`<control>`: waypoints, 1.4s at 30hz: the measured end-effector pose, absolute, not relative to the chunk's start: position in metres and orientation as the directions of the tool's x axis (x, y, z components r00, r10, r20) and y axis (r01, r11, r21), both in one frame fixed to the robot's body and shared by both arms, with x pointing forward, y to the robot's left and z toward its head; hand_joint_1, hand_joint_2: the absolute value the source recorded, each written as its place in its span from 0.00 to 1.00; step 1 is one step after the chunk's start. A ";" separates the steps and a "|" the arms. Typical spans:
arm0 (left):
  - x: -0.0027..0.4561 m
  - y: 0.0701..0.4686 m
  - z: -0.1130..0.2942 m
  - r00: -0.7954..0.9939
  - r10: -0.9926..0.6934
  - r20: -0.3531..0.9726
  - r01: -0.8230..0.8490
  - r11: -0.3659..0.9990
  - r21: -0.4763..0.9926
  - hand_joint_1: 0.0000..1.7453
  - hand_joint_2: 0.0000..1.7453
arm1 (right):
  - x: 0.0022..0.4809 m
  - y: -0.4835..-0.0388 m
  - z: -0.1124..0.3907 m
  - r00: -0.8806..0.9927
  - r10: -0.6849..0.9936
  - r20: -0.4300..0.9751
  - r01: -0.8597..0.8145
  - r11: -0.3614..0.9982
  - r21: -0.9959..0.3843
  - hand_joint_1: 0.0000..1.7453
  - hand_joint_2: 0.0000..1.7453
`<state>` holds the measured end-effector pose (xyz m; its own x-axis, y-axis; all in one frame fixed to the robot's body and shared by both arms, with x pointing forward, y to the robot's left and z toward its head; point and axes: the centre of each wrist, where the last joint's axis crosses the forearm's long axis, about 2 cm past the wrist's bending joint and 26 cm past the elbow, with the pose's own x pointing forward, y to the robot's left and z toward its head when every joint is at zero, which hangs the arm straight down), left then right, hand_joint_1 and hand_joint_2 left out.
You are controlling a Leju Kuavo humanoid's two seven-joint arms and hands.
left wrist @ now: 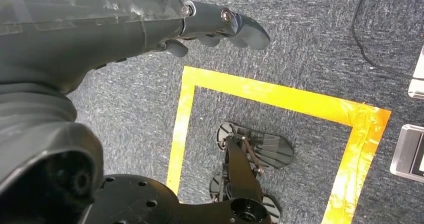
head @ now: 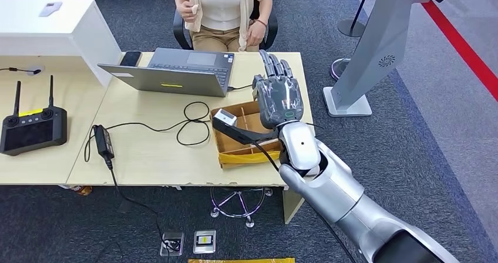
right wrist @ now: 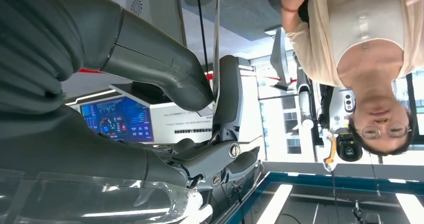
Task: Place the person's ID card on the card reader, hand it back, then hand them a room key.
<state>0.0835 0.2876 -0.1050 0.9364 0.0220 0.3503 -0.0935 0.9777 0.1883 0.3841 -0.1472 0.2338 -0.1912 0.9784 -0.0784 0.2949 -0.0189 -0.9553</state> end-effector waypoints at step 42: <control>0.079 0.279 -0.106 0.942 0.051 0.333 -0.113 0.979 0.169 0.00 0.00 | 0.428 -0.142 0.253 -0.100 0.991 -0.093 0.144 -0.079 -0.986 1.00 1.00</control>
<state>0.0787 0.2794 -0.1058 0.9416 0.0510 0.3328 -0.1127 0.9792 0.1687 0.4284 -0.1424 0.2525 -0.0996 0.9906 -0.0935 0.1444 -0.0786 -0.9864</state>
